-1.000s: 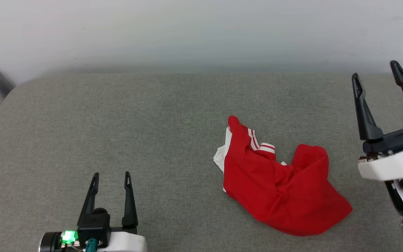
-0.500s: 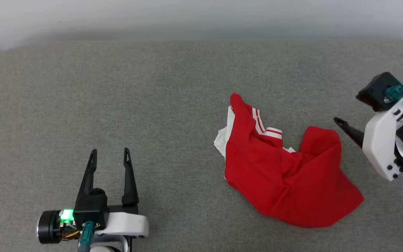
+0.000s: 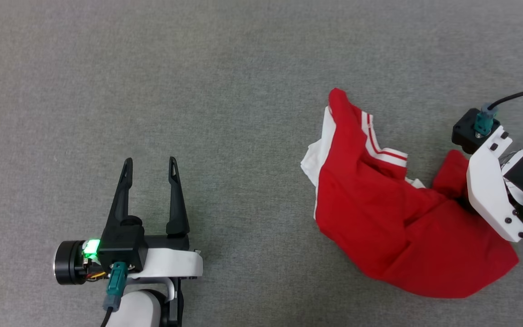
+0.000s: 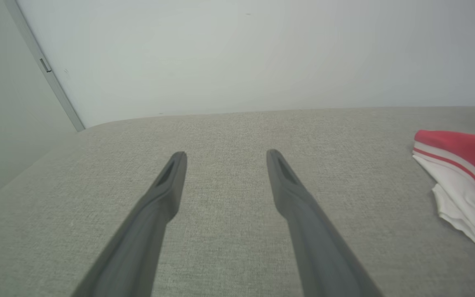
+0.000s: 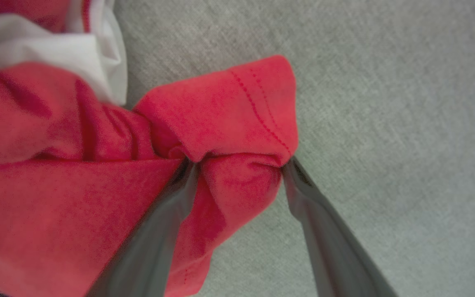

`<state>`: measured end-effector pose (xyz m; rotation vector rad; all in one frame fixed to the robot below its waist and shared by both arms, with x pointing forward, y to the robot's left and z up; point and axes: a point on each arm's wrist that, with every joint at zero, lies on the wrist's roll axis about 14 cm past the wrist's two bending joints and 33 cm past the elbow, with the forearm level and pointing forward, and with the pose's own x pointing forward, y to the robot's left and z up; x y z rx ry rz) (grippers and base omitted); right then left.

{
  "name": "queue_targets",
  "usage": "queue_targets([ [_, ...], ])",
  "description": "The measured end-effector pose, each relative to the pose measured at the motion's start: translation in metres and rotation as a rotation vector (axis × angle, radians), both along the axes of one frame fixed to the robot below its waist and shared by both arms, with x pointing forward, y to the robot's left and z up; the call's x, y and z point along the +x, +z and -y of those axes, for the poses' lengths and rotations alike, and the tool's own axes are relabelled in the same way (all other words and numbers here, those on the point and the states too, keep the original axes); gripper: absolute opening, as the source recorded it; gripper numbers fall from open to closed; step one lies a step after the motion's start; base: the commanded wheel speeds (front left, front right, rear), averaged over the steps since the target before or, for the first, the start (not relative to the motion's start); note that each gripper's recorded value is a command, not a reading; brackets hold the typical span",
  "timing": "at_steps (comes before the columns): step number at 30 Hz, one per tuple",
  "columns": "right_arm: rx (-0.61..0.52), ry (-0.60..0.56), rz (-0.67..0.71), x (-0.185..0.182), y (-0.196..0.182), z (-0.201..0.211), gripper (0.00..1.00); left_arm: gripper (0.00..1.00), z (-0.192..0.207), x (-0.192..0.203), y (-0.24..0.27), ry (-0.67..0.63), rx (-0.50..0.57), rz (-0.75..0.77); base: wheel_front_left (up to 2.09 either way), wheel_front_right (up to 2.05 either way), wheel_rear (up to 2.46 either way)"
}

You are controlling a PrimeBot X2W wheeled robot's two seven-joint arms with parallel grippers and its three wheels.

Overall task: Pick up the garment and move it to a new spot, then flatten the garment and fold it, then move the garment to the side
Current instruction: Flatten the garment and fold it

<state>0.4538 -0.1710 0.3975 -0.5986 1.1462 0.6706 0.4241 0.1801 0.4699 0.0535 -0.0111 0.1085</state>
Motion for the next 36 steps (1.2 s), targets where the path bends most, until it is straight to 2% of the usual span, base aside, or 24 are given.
queue_targets([
  [4, -0.002, 0.014, -0.076, -0.006, -0.026, -0.004, 1.00, 1.00, -0.007, 0.002, -0.006, 0.022, 0.008, -0.016, 0.00, 0.00, 0.00],
  [9, 0.002, 0.038, -0.093, -0.009, -0.036, -0.007, 1.00, 1.00, -0.011, 0.003, -0.008, 0.040, 0.011, -0.021, 0.00, 0.00, 0.00],
  [10, 0.008, 0.037, -0.084, -0.010, -0.035, -0.007, 0.42, 1.00, -0.011, 0.003, -0.008, 0.040, 0.010, -0.019, 0.00, 0.00, 0.00],
  [11, 0.033, 0.039, -0.055, -0.011, -0.030, -0.009, 0.00, 1.00, -0.009, 0.002, -0.005, 0.035, 0.007, -0.012, 0.00, 0.00, 0.00],
  [15, 0.086, 0.034, 0.021, -0.010, -0.012, -0.010, 0.00, 1.00, -0.007, -0.003, 0.003, 0.030, 0.004, 0.005, 0.00, 0.00, 0.00],
  [19, 0.126, 0.025, 0.135, -0.009, 0.022, 0.003, 0.00, 1.00, -0.006, -0.014, 0.011, 0.032, 0.002, 0.019, 0.00, 0.00, 0.00],
  [24, 0.134, -0.020, 0.168, -0.047, 0.041, 0.040, 0.00, 1.00, -0.003, -0.027, 0.018, 0.026, -0.004, 0.033, 0.00, 0.00, 0.00],
  [28, 0.113, -0.127, 0.117, -0.092, 0.034, 0.084, 0.00, 1.00, 0.003, -0.029, 0.023, 0.004, -0.007, 0.045, 0.00, 0.00, 0.00],
  [31, 0.087, -0.230, 0.036, -0.134, 0.014, 0.114, 0.00, 1.00, 0.009, -0.028, 0.025, -0.017, -0.006, 0.052, 0.00, 0.00, 0.00],
  [36, 0.055, -0.394, -0.054, -0.181, -0.019, 0.149, 0.00, 1.00, 0.016, -0.027, 0.024, -0.042, -0.004, 0.051, 0.00, 0.00, 0.00],
])
